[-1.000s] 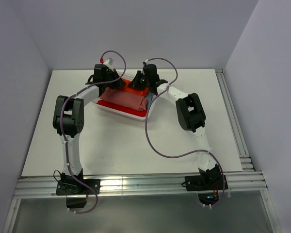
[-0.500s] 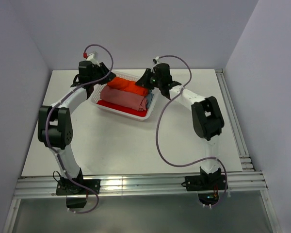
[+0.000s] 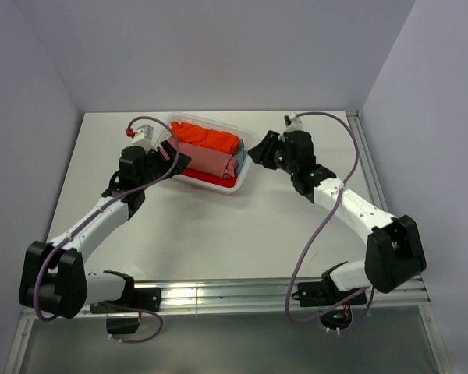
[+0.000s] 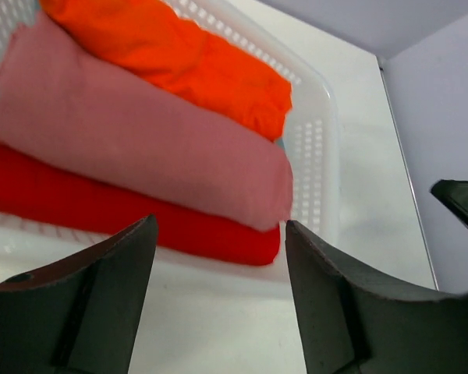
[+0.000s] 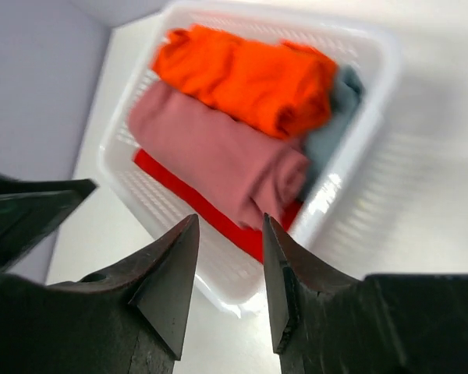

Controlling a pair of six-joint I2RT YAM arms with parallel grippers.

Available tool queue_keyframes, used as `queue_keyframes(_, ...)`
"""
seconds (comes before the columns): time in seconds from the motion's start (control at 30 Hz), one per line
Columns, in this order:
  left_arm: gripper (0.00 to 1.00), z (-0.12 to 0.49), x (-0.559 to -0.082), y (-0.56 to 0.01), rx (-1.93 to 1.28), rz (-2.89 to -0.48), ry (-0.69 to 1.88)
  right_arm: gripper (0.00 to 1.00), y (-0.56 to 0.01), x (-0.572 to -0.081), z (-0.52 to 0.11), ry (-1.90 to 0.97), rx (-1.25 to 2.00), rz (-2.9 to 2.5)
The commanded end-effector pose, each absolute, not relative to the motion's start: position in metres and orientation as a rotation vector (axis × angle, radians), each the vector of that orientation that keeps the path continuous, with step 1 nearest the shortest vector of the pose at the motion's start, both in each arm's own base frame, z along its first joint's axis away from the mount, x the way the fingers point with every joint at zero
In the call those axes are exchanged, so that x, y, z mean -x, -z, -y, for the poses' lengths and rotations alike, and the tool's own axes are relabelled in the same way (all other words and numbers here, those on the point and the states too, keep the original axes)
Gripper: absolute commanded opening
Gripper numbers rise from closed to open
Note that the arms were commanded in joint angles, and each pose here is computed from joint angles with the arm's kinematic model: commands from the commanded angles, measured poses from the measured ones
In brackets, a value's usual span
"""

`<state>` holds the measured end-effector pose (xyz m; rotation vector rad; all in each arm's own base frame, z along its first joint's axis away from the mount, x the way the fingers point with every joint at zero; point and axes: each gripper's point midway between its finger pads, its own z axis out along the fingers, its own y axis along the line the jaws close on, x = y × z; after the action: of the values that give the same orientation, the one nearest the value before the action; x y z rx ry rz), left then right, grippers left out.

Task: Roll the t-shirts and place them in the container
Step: Place the rolled tshirt into the container

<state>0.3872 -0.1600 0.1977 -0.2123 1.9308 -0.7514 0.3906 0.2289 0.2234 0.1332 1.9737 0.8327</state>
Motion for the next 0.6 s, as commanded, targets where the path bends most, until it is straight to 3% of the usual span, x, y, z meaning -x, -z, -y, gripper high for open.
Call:
queue_keyframes(0.0, 0.74, 0.159, -0.367, -0.206, 0.232, -1.883, 0.759, 0.46, -0.207, -0.374, -0.198, -0.711, -0.23, -1.995)
queue_keyframes(0.1, 0.8, 0.158, -0.346, -0.203, 0.237, -1.875, 0.772, 0.47, -0.194, -0.349, -0.185, -0.699, -0.244, -1.996)
queue_keyframes(0.13, 0.92, 0.157, -0.338, -0.211, 0.231, -1.845, 0.783, 0.65, -0.204, -0.342, -0.181, -0.71, -0.235, -1.956)
queue_keyframes(0.17, 0.99, 0.153, -0.332, -0.2, 0.246, -1.863, 0.772, 0.71, -0.204, -0.336, -0.179, -0.714, -0.225, -1.946)
queue_keyframes(0.23, 0.99, 0.151, -0.32, -0.209, 0.239, -1.813, 0.793, 0.8, -0.197, -0.324, -0.173, -0.701, -0.204, -1.941)
queue_keyframes(0.27, 0.99, 0.15, -0.312, -0.198, 0.241, -1.825, 0.797, 0.93, -0.206, -0.317, -0.169, -0.703, -0.197, -1.906)
queue_keyframes(0.57, 0.99, 0.133, -0.261, -0.176, 0.221, -1.749, 0.804, 0.96, -0.188, -0.268, -0.115, -0.554, -0.254, -1.78)
